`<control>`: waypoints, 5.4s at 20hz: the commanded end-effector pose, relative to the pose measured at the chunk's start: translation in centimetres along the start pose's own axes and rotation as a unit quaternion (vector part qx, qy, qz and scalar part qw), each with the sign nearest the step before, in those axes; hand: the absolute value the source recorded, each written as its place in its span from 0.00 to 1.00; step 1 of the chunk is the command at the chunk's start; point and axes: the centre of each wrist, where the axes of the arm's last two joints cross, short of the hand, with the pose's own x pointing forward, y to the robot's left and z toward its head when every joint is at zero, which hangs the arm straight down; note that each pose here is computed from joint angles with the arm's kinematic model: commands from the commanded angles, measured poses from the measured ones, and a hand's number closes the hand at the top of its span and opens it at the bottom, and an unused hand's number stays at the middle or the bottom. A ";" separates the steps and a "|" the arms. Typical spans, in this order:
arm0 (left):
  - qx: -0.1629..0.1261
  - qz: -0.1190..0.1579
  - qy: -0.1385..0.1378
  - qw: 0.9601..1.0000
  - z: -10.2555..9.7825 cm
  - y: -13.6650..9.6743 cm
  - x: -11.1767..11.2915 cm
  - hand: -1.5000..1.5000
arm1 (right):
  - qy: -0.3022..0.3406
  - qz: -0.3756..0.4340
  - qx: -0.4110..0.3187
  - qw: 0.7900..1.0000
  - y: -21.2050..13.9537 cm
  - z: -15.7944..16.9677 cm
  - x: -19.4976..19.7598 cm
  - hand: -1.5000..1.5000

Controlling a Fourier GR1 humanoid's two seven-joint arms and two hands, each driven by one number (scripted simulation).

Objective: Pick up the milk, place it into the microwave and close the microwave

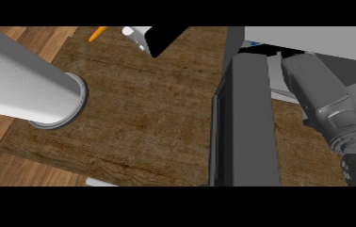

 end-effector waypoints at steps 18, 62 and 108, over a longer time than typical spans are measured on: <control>-0.005 0.024 0.049 0.999 0.2 -0.2 -2.7 0.00 | -0.020 -0.031 -0.068 0.997 4.3 -0.6 3.1 0.00; -0.190 0.009 0.136 0.972 -7.6 -10.3 -16.3 1.00 | 0.061 -0.286 0.096 0.951 3.2 24.9 -15.9 0.00; -0.189 -0.079 0.105 0.973 -15.8 -30.3 -19.9 1.00 | -0.108 -0.369 0.236 0.892 -10.8 27.4 -1.0 0.00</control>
